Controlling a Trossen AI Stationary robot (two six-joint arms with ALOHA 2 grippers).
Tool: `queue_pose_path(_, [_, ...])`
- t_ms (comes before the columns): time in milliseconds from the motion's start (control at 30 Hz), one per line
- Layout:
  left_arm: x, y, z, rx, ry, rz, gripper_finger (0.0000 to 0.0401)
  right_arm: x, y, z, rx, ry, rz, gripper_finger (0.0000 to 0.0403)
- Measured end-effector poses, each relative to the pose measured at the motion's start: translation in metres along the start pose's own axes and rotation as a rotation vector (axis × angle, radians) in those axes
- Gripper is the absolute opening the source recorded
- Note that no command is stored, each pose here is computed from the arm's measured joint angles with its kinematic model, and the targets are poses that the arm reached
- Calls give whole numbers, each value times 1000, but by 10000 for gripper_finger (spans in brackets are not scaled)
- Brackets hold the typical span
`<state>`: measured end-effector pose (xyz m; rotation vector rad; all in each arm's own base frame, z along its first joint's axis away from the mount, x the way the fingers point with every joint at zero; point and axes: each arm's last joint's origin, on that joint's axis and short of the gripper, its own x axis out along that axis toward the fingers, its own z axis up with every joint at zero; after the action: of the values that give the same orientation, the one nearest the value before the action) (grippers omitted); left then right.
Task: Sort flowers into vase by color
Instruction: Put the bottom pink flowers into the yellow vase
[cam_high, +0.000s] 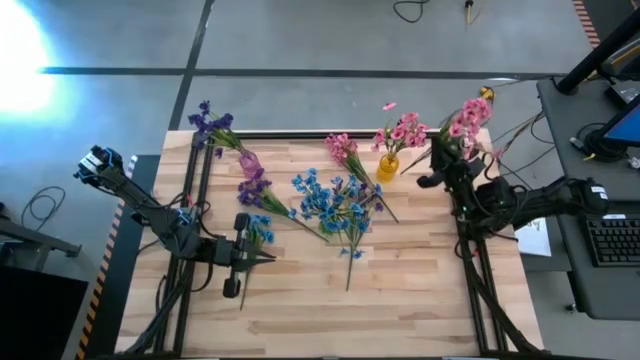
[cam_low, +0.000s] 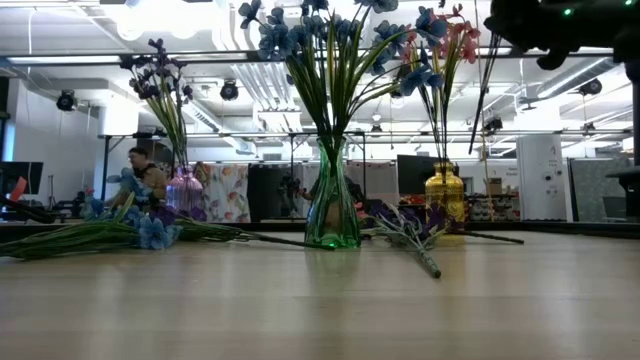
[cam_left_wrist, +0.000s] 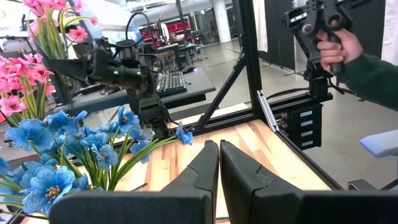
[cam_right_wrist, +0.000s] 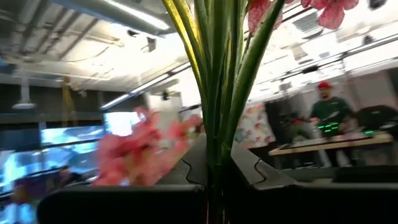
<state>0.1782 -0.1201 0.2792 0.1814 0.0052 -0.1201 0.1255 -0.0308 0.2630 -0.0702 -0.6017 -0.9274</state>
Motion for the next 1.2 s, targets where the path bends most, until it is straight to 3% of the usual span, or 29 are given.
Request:
queue_pose_path(233, [0,0,0,0,0,0,0,20,-7,0,-21,-34,-106,18])
queue_pose_path(633, [0,0,0,3,4,-1,0,54,5,-12,-73,-3,-136,18])
queue_pose_path(1200, [0,-1,-3,18,28,-5,0,60,9,-19,-99,20,-137,18])
